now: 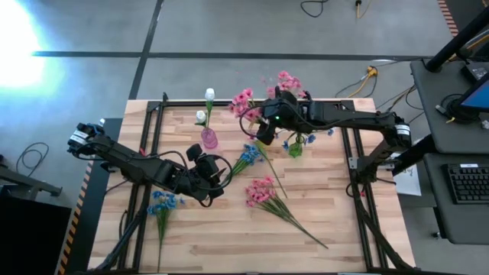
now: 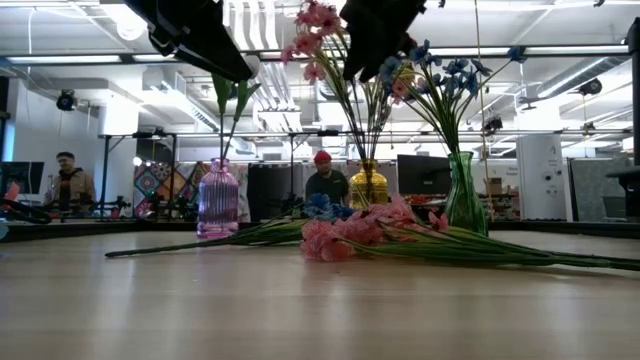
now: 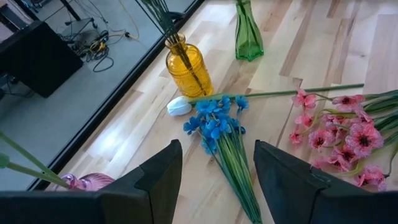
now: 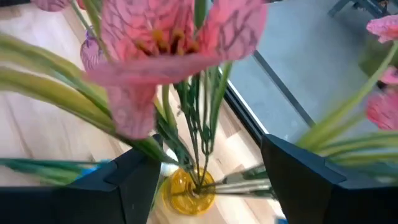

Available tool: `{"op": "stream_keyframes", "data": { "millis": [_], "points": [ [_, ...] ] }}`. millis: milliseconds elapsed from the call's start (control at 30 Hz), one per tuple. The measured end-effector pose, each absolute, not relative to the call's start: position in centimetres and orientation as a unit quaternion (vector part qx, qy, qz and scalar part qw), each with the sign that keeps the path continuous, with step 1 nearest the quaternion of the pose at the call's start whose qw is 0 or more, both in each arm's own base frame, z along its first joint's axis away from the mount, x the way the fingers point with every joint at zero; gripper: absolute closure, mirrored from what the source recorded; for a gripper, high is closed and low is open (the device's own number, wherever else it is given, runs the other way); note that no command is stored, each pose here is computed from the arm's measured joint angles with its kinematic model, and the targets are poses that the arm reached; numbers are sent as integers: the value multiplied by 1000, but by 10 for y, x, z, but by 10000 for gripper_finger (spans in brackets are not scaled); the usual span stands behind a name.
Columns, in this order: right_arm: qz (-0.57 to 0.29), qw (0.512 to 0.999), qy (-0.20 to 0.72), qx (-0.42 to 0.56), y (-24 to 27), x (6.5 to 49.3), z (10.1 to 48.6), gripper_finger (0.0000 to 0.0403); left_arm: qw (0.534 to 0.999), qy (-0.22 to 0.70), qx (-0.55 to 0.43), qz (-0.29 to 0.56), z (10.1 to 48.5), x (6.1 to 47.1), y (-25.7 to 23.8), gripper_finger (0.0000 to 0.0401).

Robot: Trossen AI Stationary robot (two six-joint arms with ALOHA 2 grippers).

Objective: Sort flowers into vase by color
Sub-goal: Put the top pink flowers into the yellow vase, then put the top blue flowers into the green vase

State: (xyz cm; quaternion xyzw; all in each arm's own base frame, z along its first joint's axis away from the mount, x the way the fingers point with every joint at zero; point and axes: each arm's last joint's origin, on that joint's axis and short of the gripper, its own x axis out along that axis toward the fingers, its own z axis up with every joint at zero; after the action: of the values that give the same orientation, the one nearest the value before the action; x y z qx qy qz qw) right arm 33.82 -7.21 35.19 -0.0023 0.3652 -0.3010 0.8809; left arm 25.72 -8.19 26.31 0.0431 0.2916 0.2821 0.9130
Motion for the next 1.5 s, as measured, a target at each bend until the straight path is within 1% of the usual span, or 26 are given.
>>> {"op": "stream_keyframes", "data": {
  "millis": [167,400,500,733,900,1033,1200,1500],
  "points": [
    [-292,888,355,-1,-62,326,365,133,913,292,40,283,263,257,-82,217],
    [-277,905,325,-1,-47,308,386,138,916,294,3,275,262,257,-83,217],
    [-266,912,311,-2,-39,301,395,136,918,307,-18,251,261,257,-84,217],
    [-231,929,288,-5,-14,277,414,141,916,355,-78,167,258,257,-90,217],
    [-188,944,271,-6,9,263,424,148,911,378,-89,140,256,256,-92,217],
    [-149,952,267,-16,30,255,427,152,903,395,-123,115,255,255,-94,217],
    [-102,953,284,-34,55,249,425,152,900,393,-128,137,251,258,-94,217],
    [-54,946,317,-42,84,236,418,152,885,424,-47,186,213,277,-99,217]
  ]
}}
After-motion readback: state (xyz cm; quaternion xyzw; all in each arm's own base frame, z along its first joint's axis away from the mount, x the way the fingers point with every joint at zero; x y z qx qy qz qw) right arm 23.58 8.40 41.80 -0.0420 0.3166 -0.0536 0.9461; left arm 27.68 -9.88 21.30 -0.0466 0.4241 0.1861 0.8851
